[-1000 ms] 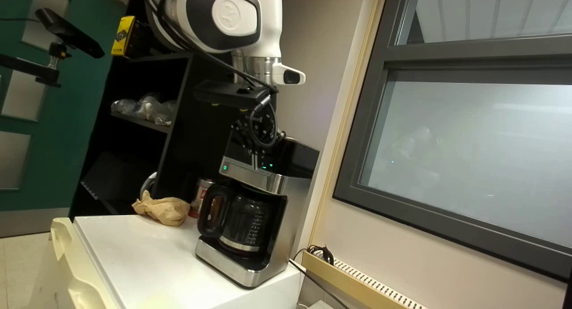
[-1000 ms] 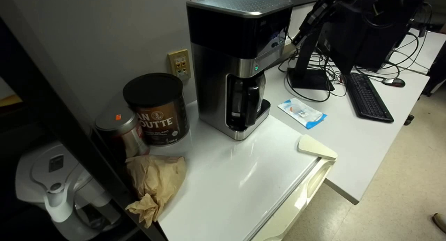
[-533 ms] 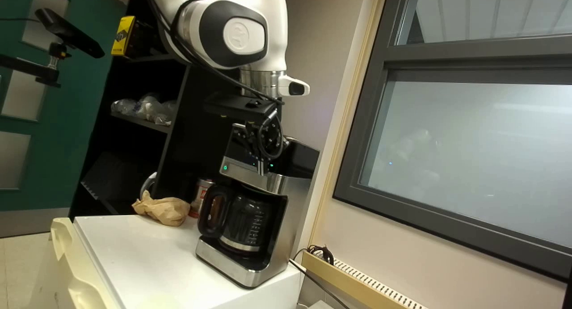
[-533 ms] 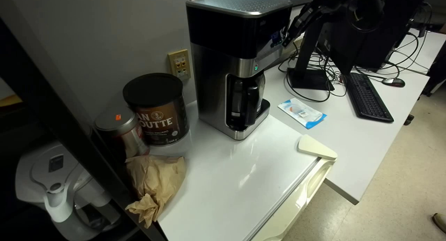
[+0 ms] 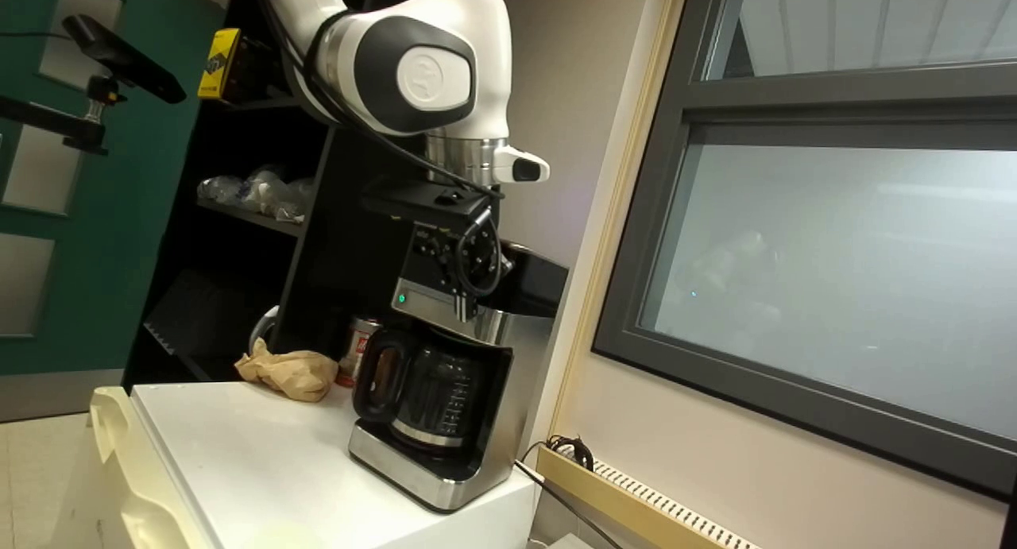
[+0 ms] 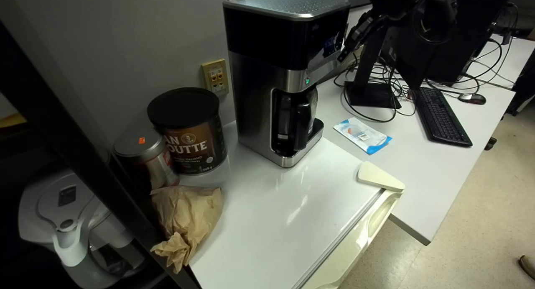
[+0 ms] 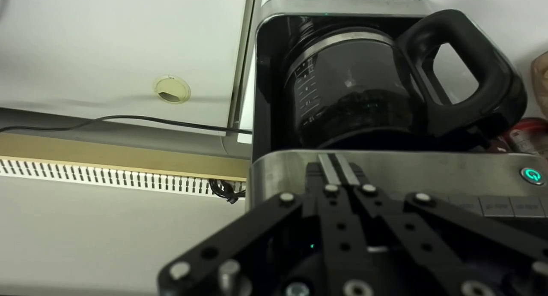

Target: Press a button on the coffee maker

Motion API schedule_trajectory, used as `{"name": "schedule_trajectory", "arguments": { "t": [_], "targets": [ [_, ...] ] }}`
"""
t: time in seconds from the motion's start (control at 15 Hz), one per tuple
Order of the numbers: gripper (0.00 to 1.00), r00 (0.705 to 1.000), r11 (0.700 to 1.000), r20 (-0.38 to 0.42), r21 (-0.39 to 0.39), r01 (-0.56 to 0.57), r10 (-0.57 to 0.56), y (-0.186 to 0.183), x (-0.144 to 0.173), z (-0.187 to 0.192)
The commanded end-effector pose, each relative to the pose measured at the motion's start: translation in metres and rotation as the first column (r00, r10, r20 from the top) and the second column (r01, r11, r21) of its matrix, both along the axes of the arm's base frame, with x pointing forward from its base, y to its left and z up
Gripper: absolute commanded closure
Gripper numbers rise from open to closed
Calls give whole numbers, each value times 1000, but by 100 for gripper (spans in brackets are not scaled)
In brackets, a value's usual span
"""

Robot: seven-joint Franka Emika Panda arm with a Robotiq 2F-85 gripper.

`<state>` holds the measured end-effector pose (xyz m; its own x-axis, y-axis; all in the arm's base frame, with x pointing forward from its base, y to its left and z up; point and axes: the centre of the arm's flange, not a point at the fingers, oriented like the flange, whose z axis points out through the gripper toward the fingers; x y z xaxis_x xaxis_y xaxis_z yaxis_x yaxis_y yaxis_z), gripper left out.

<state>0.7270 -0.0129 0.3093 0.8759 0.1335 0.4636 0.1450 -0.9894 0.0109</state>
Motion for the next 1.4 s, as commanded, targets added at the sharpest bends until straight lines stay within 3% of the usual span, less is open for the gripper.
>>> {"name": "schedule_trajectory", "arguments": {
  "t": [0.0,0.4,0.73,1.33],
  "targets": [
    [99,1000,1000,10,24,-18,18,2,5,2],
    [99,997,997,-5,29,-72,72,15,-53,15],
    [99,989,991,-72,-4,-132,131,28,-100,16],
    [99,976,983,-126,-27,-184,179,30,-141,15]
  ]
}}
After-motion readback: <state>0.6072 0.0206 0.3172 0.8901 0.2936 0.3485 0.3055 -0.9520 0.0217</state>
